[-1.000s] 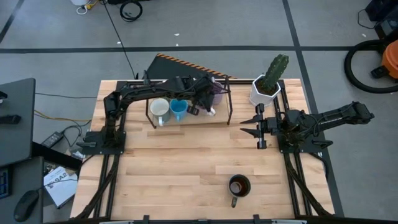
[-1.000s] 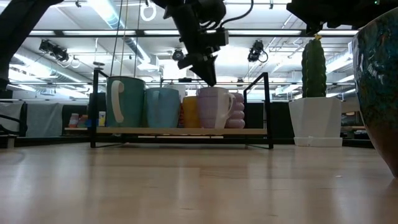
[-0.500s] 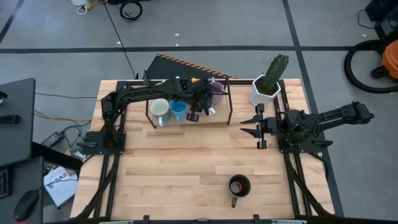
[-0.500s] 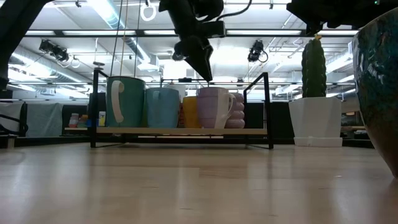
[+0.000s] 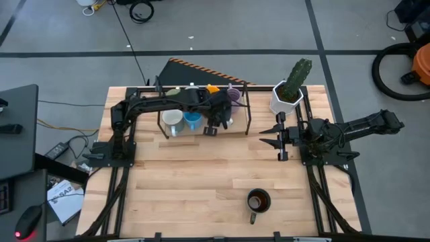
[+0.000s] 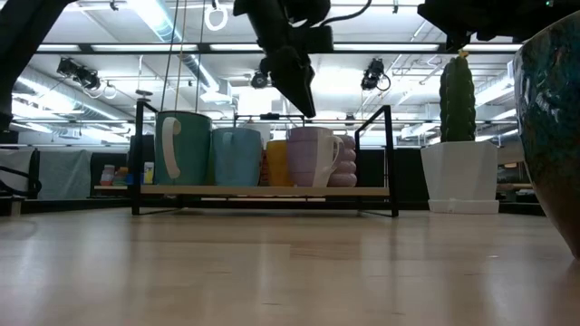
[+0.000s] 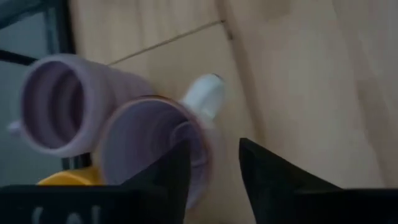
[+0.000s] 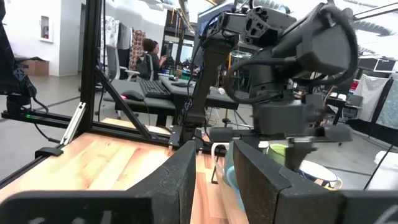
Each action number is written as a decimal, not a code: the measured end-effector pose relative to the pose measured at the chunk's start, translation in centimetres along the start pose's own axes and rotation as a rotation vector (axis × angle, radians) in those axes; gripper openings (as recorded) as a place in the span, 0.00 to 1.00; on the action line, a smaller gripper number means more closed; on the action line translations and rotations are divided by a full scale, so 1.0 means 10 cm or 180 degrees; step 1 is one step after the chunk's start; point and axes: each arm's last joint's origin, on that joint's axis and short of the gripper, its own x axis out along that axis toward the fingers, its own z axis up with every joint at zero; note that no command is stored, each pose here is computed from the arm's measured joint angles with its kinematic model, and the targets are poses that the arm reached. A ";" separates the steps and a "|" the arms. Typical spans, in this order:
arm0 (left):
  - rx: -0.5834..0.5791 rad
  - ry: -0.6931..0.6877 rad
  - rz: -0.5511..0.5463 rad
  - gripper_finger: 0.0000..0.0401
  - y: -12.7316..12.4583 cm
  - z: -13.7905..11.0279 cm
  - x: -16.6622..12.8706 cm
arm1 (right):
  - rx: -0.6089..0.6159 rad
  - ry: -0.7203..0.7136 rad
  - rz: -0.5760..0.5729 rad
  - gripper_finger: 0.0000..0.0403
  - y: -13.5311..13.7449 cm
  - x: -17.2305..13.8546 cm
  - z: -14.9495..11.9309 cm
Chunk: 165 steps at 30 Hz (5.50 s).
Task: Place coffee mugs
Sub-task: Put the purple white mug on the shelf, then put the brown patterned mug on the shelf
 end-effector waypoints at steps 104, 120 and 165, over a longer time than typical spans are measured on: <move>-0.0767 -0.0099 0.0630 0.33 -0.20 0.27 0.00 | -0.0002 0.0002 0.0002 0.28 0.00 0.01 0.00; -0.0589 -0.0005 0.0546 0.33 -0.49 0.27 0.35 | 0.0001 -0.0020 -0.0003 0.28 0.00 0.01 0.00; -0.0551 0.0561 0.0158 0.33 -1.20 0.27 0.09 | 0.0240 0.0440 0.0168 0.28 0.03 0.07 0.00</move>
